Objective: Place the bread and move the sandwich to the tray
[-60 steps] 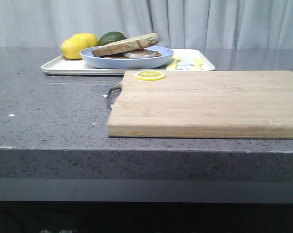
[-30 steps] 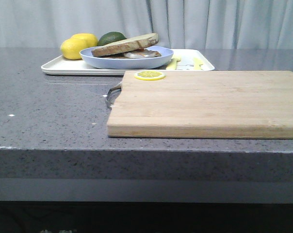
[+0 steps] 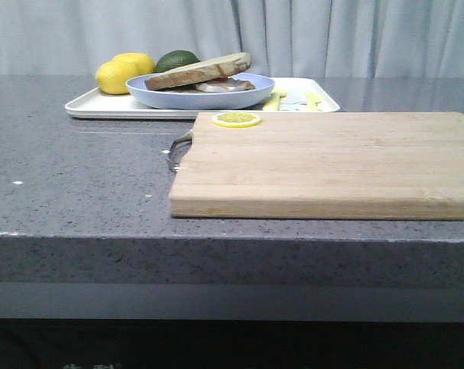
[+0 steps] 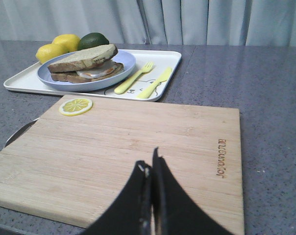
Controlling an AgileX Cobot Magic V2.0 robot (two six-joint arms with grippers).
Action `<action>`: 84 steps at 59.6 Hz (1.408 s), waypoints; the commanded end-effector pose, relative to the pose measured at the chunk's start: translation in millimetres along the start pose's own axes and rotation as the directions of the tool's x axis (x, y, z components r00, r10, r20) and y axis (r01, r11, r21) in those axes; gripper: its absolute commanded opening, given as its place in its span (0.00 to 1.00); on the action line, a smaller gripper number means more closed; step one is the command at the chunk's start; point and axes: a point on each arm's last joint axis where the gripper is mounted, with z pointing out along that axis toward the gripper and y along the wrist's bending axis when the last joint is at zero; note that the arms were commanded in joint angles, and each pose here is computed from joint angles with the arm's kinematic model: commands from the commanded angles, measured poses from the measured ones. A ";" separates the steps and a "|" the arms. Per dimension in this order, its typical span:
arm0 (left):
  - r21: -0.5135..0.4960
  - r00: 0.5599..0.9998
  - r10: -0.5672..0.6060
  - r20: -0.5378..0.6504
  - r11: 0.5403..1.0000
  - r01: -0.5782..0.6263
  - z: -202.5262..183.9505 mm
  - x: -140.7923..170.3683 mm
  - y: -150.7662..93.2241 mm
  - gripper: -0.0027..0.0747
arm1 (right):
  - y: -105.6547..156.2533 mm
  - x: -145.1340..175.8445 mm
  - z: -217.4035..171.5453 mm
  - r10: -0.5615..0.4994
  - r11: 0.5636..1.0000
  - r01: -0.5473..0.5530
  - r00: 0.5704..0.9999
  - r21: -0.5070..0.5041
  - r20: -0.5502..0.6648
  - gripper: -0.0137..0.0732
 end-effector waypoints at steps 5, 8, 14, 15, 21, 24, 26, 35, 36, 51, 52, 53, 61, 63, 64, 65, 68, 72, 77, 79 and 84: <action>0.002 0.997 -0.016 0.072 1.000 0.016 1.6 -8.3 -0.2 0.01 | -0.8 -14.3 -1.7 -0.001 1.000 -0.001 0.997 0.019 0.081 0.08; 0.002 0.997 -0.016 0.072 1.000 0.016 1.5 -8.4 -0.2 0.01 | -0.8 -14.3 -1.7 -0.001 1.000 -0.001 0.997 0.019 0.081 0.08; 0.002 0.996 -0.016 0.090 1.000 0.016 1.8 -6.7 -0.2 0.01 | -0.8 -14.3 -1.7 -0.001 1.000 -0.001 0.997 0.019 0.081 0.08; 0.002 0.995 -0.016 0.095 1.000 0.016 1.9 -5.2 -0.2 0.01 | -0.8 -14.3 -1.7 -0.001 1.000 -0.001 0.997 0.019 0.081 0.08; -0.039 0.989 -0.013 0.146 0.999 0.019 0.7 6.0 0.7 0.01 | -0.8 -14.3 -1.7 -0.001 1.000 -0.001 0.997 0.019 0.081 0.08; -0.060 0.986 -0.015 0.164 0.998 0.025 0.7 13.7 1.1 0.01 | -0.7 -14.2 -1.7 -0.001 1.000 -0.001 0.997 0.019 0.081 0.08; -0.073 0.985 -0.018 0.172 0.997 0.031 0.8 20.0 1.3 0.01 | -0.7 -14.2 -1.7 -0.001 1.000 -0.001 0.997 0.019 0.081 0.08; -0.099 0.988 -0.039 0.146 0.994 0.054 13.7 43.2 2.8 0.01 | -0.7 -14.1 -1.7 -0.001 1.000 -0.001 0.997 0.018 0.079 0.08; -0.098 0.988 -0.041 0.146 0.994 0.056 14.9 45.4 2.9 0.01 | -0.7 -14.1 -1.7 -0.001 1.000 -0.001 0.997 0.018 0.079 0.08; -0.104 0.988 -0.044 0.149 0.993 0.060 34.2 92.2 5.0 0.01 | -0.7 -14.1 -1.7 -0.001 1.000 -0.001 0.997 0.018 0.079 0.08; -0.105 0.987 -0.044 0.153 0.993 0.060 35.2 95.2 5.1 0.01 | -0.7 -14.1 -1.7 -0.001 1.000 -0.001 0.997 0.018 0.079 0.08; -0.105 0.987 -0.044 0.156 0.993 0.060 35.7 97.0 5.2 0.01 | -0.7 -14.1 -1.7 -0.001 1.000 -0.001 0.997 0.018 0.079 0.08; -0.105 0.988 -0.045 0.147 0.993 0.060 36.3 99.1 5.2 0.01 | -0.7 -14.1 -1.7 -0.001 1.000 -0.001 0.997 0.018 0.079 0.08; -0.106 0.988 -0.045 0.146 0.993 0.060 36.4 99.6 5.2 0.01 | -0.7 -14.1 -1.7 -0.001 1.000 -0.001 0.997 0.018 0.079 0.08; -0.106 0.989 -0.045 0.143 0.993 0.060 36.5 99.8 5.2 0.01 | -0.7 -14.1 -1.7 -0.001 1.000 -0.001 0.997 0.018 0.079 0.08; -0.106 0.989 -0.045 0.143 0.993 0.060 36.5 99.8 5.2 0.01 | -0.7 -14.1 -1.7 -0.001 1.000 -0.001 0.997 0.018 0.079 0.08; -0.106 0.989 -0.045 0.143 0.993 0.060 36.5 99.8 5.2 0.01 | -0.7 -14.1 -1.7 -0.001 1.000 -0.001 0.997 0.018 0.079 0.08; -0.106 0.989 -0.045 0.143 0.993 0.060 36.5 99.8 5.2 0.01 | -0.7 -14.1 -1.7 -0.001 1.000 -0.001 0.997 0.018 0.079 0.08; -0.106 0.989 -0.045 0.143 0.993 0.060 36.5 99.8 5.2 0.01 | -0.7 -14.1 -1.7 -0.001 1.000 -0.001 0.997 0.018 0.079 0.08; -0.106 0.989 -0.045 0.143 0.993 0.060 36.5 99.8 5.2 0.01 | -0.7 -14.1 -1.7 -0.001 1.000 -0.001 0.997 0.018 0.079 0.08; -0.106 0.989 -0.045 0.143 0.993 0.060 36.5 99.8 5.2 0.01 | -0.7 -14.1 -1.7 -0.001 1.000 -0.001 0.997 0.018 0.079 0.08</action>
